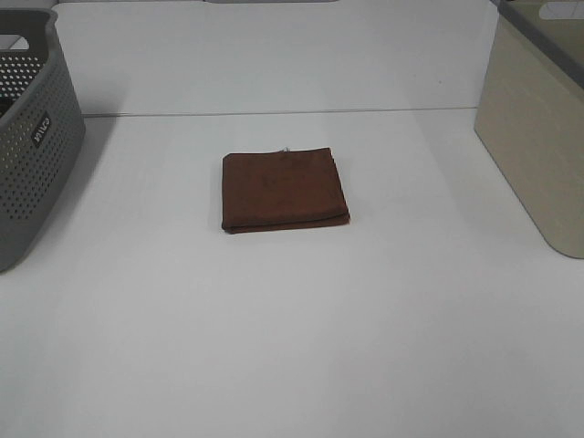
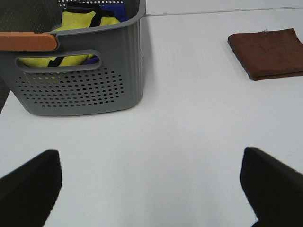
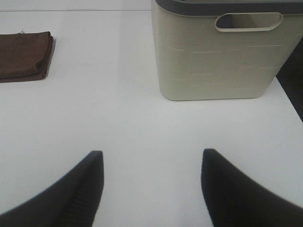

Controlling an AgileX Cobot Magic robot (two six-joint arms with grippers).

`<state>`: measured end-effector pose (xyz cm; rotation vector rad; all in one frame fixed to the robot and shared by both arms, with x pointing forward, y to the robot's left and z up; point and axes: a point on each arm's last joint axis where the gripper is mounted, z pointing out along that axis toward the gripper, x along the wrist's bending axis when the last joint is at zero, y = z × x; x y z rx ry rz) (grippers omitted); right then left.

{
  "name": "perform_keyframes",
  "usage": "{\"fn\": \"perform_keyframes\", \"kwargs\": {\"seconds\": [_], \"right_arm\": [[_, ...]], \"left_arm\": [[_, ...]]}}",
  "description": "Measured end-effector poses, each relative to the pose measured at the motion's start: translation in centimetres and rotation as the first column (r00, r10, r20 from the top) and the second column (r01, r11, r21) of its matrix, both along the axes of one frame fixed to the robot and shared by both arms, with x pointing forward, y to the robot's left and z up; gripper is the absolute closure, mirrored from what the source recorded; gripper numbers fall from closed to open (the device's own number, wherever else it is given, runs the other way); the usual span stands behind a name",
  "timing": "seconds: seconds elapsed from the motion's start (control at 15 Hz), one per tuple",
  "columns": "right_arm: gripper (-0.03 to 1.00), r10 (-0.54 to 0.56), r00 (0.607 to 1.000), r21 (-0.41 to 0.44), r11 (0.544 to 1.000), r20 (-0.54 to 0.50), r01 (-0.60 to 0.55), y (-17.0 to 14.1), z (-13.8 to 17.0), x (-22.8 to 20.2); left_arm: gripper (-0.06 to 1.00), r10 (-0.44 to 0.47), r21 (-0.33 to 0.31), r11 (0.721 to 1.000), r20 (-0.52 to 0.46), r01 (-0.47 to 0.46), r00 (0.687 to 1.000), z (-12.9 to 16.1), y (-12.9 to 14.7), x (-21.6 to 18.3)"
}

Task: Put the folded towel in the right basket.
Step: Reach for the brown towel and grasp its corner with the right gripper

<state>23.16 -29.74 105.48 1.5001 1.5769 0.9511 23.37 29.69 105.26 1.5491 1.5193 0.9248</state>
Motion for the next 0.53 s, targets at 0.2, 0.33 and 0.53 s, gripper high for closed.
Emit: {"fn": "perform_keyframes", "kwargs": {"seconds": [0.2,0.33,0.53], "right_arm": [[0.38,0.0,1.0,0.0,1.0,0.0,0.0,0.0,0.0,0.0],[0.38,0.0,1.0,0.0,1.0,0.0,0.0,0.0,0.0,0.0],[0.38,0.0,1.0,0.0,1.0,-0.014,0.0,0.0,0.18,0.38]], "left_arm": [[-0.03,0.0,0.0,1.0,0.0,0.0,1.0,0.0,0.0,0.0],[-0.03,0.0,0.0,1.0,0.0,0.0,1.0,0.0,0.0,0.0],[-0.03,0.0,0.0,1.0,0.0,0.0,1.0,0.0,0.0,0.0]]}}
